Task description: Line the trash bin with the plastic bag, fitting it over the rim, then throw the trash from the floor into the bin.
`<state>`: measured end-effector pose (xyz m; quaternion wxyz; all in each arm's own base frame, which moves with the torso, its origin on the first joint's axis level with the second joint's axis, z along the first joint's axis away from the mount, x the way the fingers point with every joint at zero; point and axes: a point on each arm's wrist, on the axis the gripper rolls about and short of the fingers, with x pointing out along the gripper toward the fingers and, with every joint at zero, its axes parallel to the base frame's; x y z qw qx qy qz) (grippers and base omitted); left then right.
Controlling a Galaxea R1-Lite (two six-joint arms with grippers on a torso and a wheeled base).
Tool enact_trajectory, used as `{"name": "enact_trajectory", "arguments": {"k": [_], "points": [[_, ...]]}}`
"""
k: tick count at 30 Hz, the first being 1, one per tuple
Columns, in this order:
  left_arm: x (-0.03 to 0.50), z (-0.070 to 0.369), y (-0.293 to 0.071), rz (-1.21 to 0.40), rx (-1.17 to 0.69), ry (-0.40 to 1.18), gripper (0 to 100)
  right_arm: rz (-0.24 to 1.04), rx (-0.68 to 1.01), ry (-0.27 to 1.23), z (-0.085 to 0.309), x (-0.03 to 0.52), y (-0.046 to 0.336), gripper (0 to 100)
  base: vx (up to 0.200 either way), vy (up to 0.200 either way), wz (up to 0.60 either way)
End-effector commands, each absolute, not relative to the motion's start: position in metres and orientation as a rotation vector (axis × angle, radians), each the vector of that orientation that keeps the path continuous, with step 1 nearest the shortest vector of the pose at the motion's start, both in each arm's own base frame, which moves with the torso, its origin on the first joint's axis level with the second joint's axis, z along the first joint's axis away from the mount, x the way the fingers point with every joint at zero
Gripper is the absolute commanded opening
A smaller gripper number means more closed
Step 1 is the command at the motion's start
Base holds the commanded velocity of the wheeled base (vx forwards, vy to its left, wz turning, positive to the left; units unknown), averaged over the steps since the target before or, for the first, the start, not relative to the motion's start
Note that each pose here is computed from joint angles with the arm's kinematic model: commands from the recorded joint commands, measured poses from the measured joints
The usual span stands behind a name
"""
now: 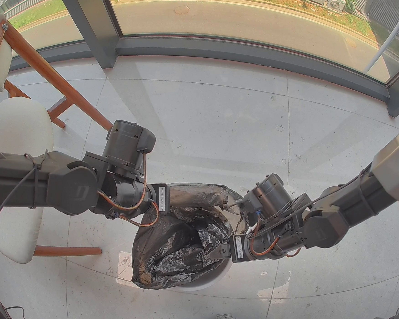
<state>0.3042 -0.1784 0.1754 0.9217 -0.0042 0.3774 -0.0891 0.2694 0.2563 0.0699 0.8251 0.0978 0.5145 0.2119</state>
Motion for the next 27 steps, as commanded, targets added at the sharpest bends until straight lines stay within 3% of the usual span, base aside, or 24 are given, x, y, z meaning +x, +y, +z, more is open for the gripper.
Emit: {"name": "enact_trajectory", "arguments": {"k": [1,5,6,14,27], "points": [[0.305,0.175,-0.179,-0.183,-0.009,0.775,0,0.432,0.172,1.107,0.048,0.275,0.273,100,0.000,0.000,0.00],[0.304,0.175,-0.179,-0.183,-0.009,0.775,0,0.409,0.160,1.095,0.038,0.283,0.281,100,0.000,0.000,0.00],[0.304,0.175,-0.179,-0.183,-0.009,0.775,0,0.411,0.163,1.091,0.038,0.285,0.283,0,0.000,0.000,0.00],[0.304,0.174,-0.178,-0.181,-0.008,0.778,0,0.412,0.163,1.084,0.040,0.288,0.286,0,0.000,0.000,0.00],[0.304,0.173,-0.178,-0.181,-0.005,0.784,0,0.346,0.155,1.109,0.051,0.274,0.245,0,0.000,0.000,0.00]]}}
